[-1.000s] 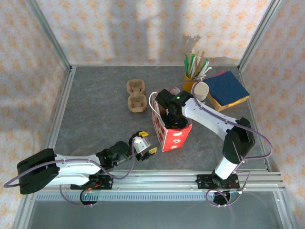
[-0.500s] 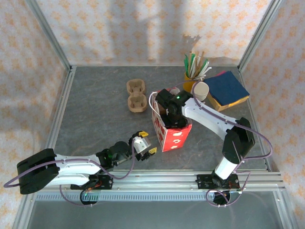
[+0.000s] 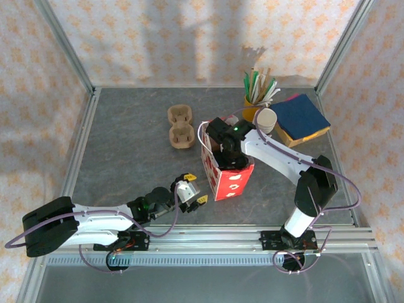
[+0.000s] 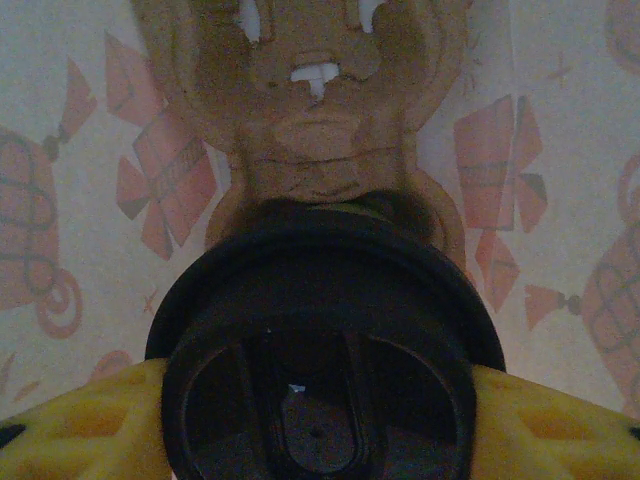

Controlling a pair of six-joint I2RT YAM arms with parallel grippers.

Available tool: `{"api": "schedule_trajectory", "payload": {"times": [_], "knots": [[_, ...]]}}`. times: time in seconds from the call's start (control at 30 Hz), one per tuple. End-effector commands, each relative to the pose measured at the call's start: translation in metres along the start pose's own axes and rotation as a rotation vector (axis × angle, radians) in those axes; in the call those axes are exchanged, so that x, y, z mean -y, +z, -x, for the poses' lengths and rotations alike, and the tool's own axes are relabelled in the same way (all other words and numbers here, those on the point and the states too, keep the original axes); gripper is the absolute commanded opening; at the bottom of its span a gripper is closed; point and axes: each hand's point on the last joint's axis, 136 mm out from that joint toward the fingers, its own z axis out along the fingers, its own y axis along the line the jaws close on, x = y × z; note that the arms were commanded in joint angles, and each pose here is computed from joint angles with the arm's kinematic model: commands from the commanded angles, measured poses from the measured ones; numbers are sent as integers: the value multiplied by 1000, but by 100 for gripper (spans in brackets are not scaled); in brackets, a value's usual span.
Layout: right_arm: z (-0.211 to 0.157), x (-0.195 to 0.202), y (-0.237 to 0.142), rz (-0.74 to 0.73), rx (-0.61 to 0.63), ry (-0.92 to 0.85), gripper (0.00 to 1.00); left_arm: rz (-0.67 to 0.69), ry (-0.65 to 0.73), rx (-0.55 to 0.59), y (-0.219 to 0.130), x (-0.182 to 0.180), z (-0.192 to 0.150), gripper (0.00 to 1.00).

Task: Pack the takeout coffee

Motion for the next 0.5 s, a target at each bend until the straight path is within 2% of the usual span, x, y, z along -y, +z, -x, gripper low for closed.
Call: {"api": "schedule_trajectory", "payload": {"times": [0.0,0.1,0.2,0.23,0.3,0.37,0.47], "knots": [[6,12,13,-87,6,14,62,8,-1,9,-2,0,3,80],[7,11,13,-80,7,15,59,8,-2,9,-2,0,3,80],[5,8,15,-63,-1,14,33,9,-1,8,-2,0,3,80],[4,7,16,-61,-6,14,27,9,-1,9,-2,0,3,80],[4,8,16,-65,-4,16,25,8,0,7,-2,0,3,80],[4,9,15,-66,-5,16,18,8,-1,9,-2,0,3,80],[3,9,15,-63,-6,19,16,8,-2,8,-2,0,3,80]]}}
